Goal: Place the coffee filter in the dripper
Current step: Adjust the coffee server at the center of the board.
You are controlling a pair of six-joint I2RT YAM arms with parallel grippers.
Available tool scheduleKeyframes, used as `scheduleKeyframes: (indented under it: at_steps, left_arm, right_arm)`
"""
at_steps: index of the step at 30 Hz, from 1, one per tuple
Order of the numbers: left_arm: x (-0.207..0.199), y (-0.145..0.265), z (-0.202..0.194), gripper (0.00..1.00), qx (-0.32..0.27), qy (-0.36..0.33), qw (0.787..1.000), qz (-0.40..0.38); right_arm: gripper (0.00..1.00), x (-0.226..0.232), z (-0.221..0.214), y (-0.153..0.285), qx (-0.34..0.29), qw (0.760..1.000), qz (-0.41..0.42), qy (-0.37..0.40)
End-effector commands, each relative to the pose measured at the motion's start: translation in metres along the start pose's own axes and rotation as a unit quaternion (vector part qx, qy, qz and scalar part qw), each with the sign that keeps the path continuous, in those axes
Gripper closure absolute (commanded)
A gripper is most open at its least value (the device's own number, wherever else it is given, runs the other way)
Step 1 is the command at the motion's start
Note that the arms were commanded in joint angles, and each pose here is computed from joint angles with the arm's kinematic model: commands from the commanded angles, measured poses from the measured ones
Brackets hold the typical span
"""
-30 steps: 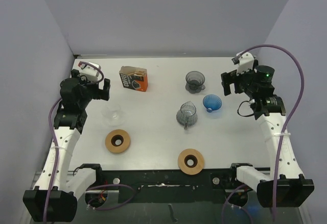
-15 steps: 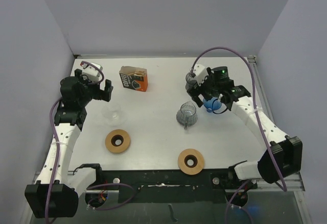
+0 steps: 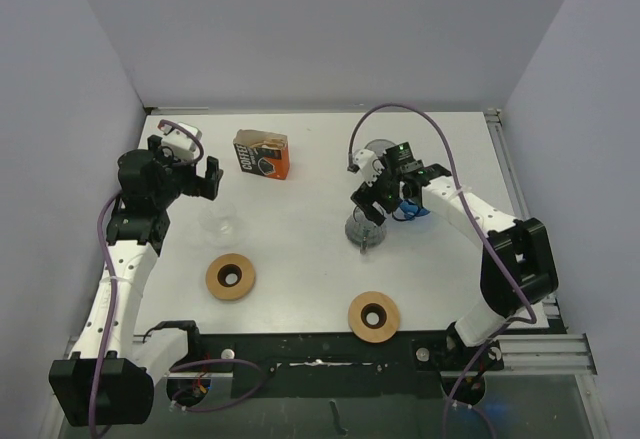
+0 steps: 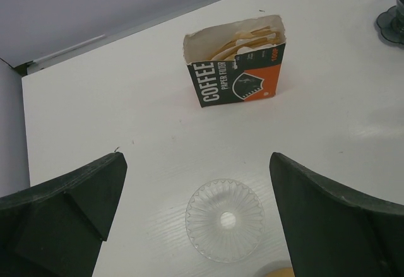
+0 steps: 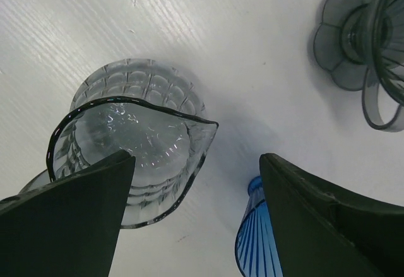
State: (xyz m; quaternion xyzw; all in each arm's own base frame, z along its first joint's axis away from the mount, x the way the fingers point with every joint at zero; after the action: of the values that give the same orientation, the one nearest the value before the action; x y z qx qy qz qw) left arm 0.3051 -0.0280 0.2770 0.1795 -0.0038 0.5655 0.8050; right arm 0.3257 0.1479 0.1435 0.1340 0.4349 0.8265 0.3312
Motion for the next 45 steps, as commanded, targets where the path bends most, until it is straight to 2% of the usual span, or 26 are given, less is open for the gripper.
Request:
scheduleKeyframes:
  at_steps: [1, 7, 14, 22, 31, 35, 38, 40, 45]
  left_arm:
    - [0.002, 0.000, 0.011, 0.03, -0.021, -0.007, 1.000, -0.006]
    - [0.000, -0.002, 0.009, 0.03, -0.019, -0.006, 1.000, -0.014]
    - [-0.001, -0.003, 0.008, 0.03, -0.018, -0.006, 1.000, -0.017]
    - [0.000, -0.003, 0.005, 0.03, -0.015, -0.005, 1.000, -0.017]
    - [0.003, -0.005, -0.006, 0.03, -0.007, 0.002, 1.000, -0.020]
    - [-0.001, -0.008, -0.014, 0.03, 0.006, -0.008, 0.999, -0.039]
    - [-0.010, -0.008, -0.024, 0.03, 0.028, -0.031, 0.997, -0.068]
    - [-0.018, -0.007, -0.035, 0.03, 0.052, -0.057, 0.992, -0.096]
    - [-0.039, 0.006, -0.068, 0.03, 0.129, -0.139, 0.967, -0.172]
  right_arm:
    - [0.21, 0.002, 0.001, -0.004, 0.005, 1.000, 0.014, -0.003]
    - [0.39, 0.009, -0.006, -0.010, 0.019, 0.999, 0.040, -0.013]
    - [0.54, 0.022, -0.004, -0.013, 0.015, 0.996, 0.085, -0.032]
    - [0.60, 0.043, 0.010, -0.015, -0.009, 0.991, 0.124, -0.044]
    - [0.60, 0.083, 0.034, -0.023, -0.035, 0.984, 0.172, -0.018]
    - [0.57, 0.091, 0.044, -0.022, -0.044, 0.982, 0.186, 0.001]
    - [0.48, 0.085, 0.050, -0.013, -0.059, 0.983, 0.171, 0.019]
    - [0.39, 0.078, 0.052, -0.003, -0.071, 0.984, 0.160, 0.035]
    - [0.28, 0.057, 0.056, 0.032, -0.107, 0.984, 0.133, 0.057]
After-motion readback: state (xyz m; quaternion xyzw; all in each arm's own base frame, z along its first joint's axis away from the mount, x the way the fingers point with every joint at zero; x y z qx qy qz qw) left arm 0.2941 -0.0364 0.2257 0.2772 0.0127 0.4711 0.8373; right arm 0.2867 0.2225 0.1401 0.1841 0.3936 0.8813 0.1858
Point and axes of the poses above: each gripper's point midway between its finger pads, its own y axis back along the fingers, its own x axis along the line the jaws close on, z = x × y, the point moved 5 cm from there along y, back along the fingers, and after that the axes turned 7 degrees about -y, right-handed, at the moved point
